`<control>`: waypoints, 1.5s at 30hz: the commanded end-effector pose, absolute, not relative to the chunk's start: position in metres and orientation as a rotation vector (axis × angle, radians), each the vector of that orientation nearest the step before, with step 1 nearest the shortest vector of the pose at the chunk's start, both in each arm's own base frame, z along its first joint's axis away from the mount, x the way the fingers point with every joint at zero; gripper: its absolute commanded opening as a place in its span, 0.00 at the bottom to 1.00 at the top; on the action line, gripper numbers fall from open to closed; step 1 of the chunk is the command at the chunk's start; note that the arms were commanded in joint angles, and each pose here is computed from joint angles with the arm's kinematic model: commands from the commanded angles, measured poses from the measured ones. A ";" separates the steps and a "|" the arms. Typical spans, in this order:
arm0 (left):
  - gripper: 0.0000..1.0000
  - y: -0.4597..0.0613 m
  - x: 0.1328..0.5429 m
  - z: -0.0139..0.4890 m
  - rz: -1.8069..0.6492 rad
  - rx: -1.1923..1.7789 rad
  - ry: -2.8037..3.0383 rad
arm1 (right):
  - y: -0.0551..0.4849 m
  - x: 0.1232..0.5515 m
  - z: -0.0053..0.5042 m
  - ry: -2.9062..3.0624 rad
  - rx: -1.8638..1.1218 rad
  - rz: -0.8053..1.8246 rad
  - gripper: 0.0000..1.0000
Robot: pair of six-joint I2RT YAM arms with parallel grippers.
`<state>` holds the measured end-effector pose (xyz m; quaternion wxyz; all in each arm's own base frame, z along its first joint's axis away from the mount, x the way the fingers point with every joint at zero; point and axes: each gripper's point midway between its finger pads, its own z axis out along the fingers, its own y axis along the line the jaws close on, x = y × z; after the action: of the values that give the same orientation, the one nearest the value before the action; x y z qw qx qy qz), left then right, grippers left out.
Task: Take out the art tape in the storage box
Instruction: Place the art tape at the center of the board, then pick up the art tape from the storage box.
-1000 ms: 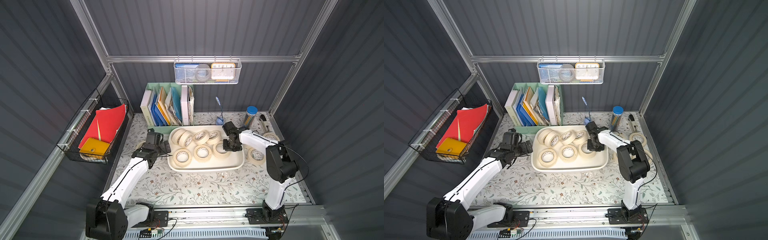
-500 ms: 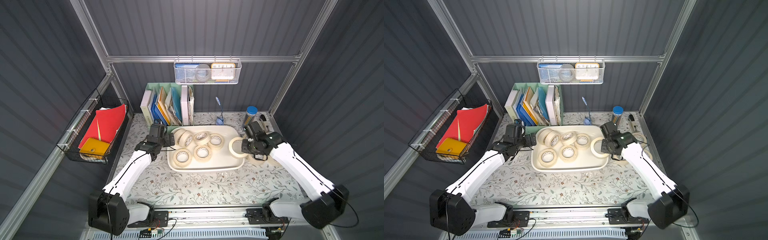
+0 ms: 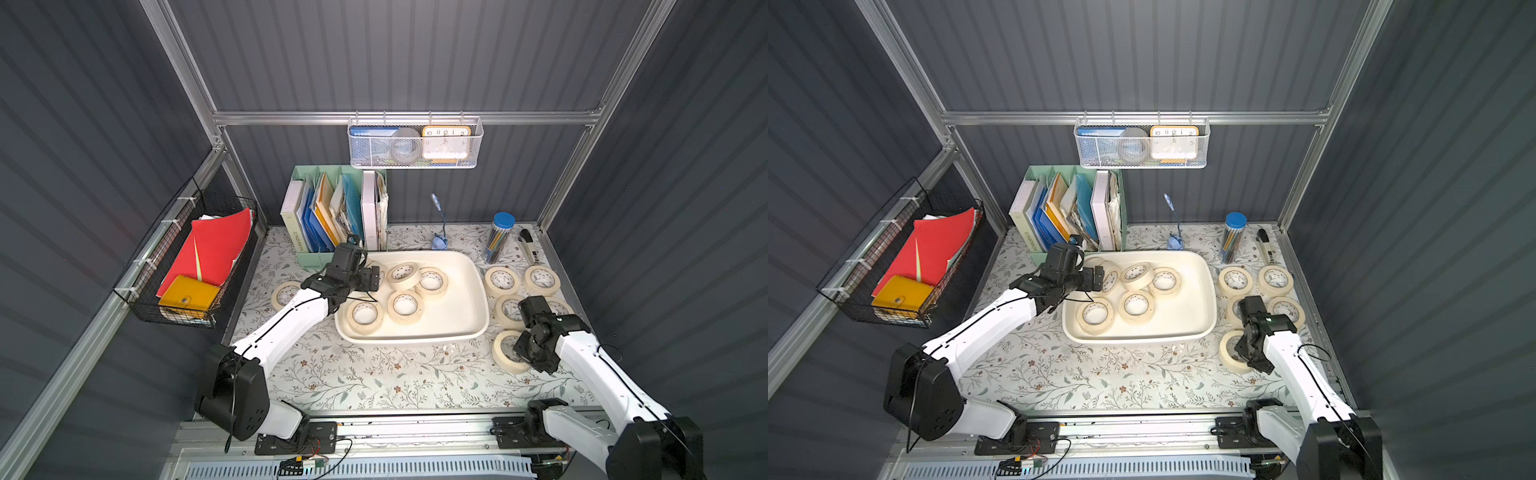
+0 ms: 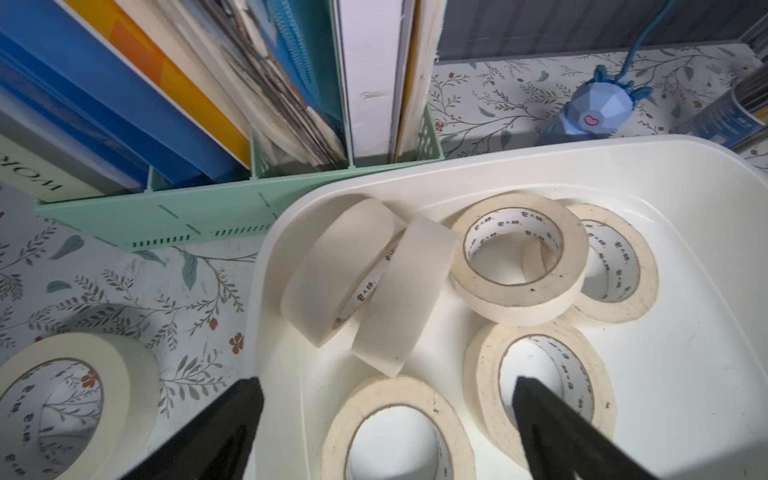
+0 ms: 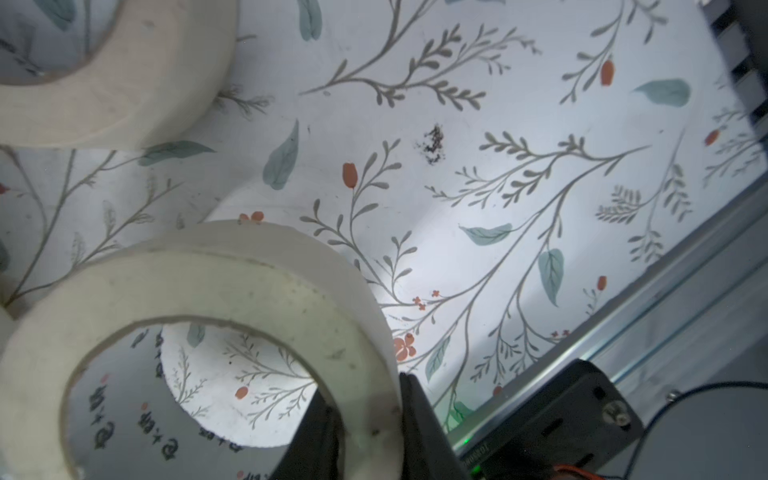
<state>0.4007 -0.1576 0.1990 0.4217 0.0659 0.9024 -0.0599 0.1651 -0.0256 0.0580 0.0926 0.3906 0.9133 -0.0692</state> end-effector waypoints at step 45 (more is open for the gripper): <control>1.00 -0.327 0.420 0.100 -0.470 0.975 2.362 | -0.009 0.228 0.086 2.788 0.858 0.058 0.77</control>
<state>0.4200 -0.3299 0.1132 0.2832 0.3275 0.8813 -0.1895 0.2322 -0.0165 0.0932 0.1290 0.3066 0.9430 0.0074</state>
